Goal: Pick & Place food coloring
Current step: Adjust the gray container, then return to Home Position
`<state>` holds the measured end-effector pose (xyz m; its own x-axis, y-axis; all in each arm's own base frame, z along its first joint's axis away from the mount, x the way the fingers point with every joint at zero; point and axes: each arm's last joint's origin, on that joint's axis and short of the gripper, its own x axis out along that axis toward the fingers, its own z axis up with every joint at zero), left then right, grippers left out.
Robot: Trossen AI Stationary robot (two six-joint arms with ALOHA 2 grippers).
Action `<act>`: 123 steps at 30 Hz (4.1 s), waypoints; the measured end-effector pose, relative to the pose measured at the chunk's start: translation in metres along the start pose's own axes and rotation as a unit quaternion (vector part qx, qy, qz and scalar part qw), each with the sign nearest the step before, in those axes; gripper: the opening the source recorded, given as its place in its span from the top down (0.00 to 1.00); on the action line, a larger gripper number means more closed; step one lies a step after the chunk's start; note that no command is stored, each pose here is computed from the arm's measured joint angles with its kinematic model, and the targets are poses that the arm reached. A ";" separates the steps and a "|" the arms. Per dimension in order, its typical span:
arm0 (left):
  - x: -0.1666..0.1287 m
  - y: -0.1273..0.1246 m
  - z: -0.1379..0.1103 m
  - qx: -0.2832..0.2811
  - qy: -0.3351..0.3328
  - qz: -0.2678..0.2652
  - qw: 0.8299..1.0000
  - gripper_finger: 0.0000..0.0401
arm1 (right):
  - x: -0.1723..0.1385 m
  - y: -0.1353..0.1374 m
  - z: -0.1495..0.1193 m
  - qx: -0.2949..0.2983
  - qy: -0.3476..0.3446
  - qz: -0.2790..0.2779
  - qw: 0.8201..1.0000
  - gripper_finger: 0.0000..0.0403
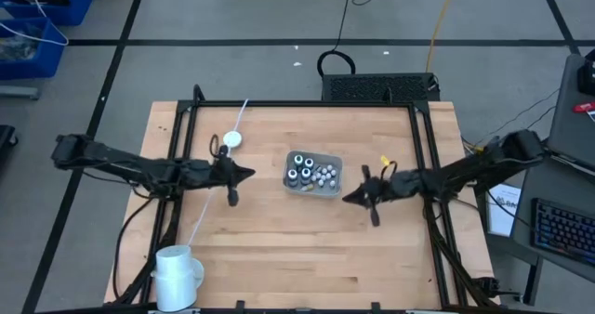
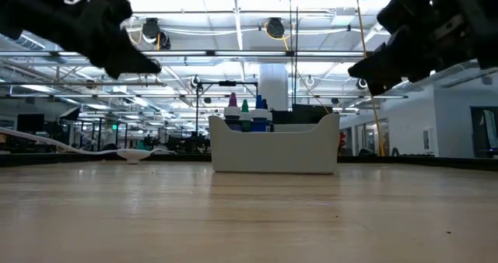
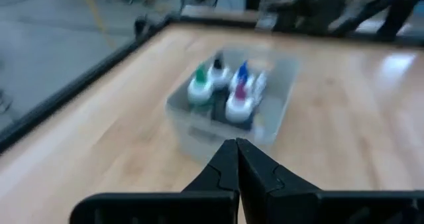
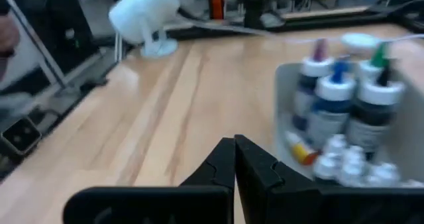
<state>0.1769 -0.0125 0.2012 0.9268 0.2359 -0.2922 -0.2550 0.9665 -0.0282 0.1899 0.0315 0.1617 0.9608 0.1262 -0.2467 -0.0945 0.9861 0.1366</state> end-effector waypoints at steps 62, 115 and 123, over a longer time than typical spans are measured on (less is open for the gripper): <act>-0.030 0.024 0.027 0.182 -0.119 -0.118 0.969 1.00 | -0.043 -0.013 0.013 -0.112 -0.061 -0.080 0.989 1.00; -0.047 0.051 -0.039 0.112 -0.191 -0.106 0.969 1.00 | -0.092 -0.038 -0.005 -0.006 -0.168 -0.143 0.975 1.00; -0.056 0.044 -0.042 0.127 -0.199 -0.099 0.967 1.00 | -0.096 -0.032 -0.005 -0.008 -0.179 -0.111 0.978 1.00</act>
<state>0.1022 0.0123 0.1765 0.9961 0.0159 0.0872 -0.0335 0.9783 0.2046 0.0998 -0.0121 0.1763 0.9874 -0.1348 0.0830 0.1261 0.9867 0.1024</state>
